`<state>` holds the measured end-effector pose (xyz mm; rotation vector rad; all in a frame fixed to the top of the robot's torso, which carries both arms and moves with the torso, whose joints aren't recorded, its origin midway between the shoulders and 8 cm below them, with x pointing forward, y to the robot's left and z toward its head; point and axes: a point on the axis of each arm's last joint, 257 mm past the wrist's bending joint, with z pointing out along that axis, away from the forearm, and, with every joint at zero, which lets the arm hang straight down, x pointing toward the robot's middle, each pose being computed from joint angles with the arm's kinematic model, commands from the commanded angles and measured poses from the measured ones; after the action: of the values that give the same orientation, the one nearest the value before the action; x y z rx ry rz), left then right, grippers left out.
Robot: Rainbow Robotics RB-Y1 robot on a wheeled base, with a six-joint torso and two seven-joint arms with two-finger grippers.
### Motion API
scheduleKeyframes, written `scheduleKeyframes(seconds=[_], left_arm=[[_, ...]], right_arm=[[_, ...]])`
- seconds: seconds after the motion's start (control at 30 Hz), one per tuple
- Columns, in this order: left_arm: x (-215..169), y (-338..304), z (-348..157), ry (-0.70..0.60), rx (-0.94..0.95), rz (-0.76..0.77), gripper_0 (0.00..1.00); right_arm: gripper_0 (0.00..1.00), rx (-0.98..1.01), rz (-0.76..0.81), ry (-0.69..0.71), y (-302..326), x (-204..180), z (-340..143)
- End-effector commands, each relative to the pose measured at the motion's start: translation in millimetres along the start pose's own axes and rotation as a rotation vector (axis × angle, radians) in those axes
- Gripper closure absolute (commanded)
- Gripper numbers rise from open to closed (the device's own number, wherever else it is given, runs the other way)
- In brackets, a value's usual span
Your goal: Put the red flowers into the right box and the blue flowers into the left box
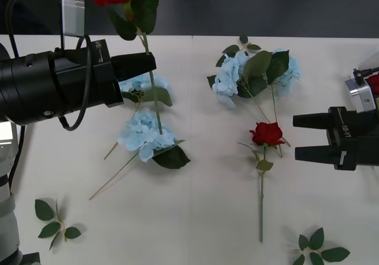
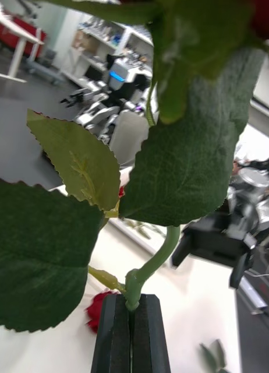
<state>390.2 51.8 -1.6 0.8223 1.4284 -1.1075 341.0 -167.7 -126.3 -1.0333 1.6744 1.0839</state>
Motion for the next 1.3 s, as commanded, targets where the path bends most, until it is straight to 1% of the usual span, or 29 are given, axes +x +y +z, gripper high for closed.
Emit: scheduleKeyframes(seconds=[0.03,0.13,0.33,0.63,1.0,1.2,1.23,1.27,1.3], left_arm=[[-19,-38,14,-0.046,0.097,0.192,1.0],[-16,-55,16,-0.06,0.155,0.248,1.0],[-18,-82,17,-0.093,0.255,0.274,1.0],[-18,-91,30,-0.066,0.285,0.317,1.0],[-17,-97,34,-0.062,0.307,0.318,1.0],[-17,-97,34,-0.062,0.307,0.318,1.0],[-17,-97,34,-0.062,0.307,0.318,1.0],[-17,-97,34,-0.062,0.307,0.318,1.0],[-17,-97,34,-0.062,0.307,0.318,1.0]], right_arm=[[0.1,-0.063,0.036,-0.066,13,-20,18],[0.1,-0.09,0.049,-0.098,17,-28,33],[0.1,-0.119,0.058,-0.15,21,-41,66],[0.1,-0.194,0.078,-0.212,41,-58,115],[0.1,-0.243,0.117,-0.273,64,-77,172],[0.1,-0.247,0.112,-0.278,67,-82,178],[0.2,-0.248,0.11,-0.278,67,-83,178],[0.45,-0.247,0.109,-0.279,66,-83,177],[0.72,-0.248,0.109,-0.278,67,-83,178]])
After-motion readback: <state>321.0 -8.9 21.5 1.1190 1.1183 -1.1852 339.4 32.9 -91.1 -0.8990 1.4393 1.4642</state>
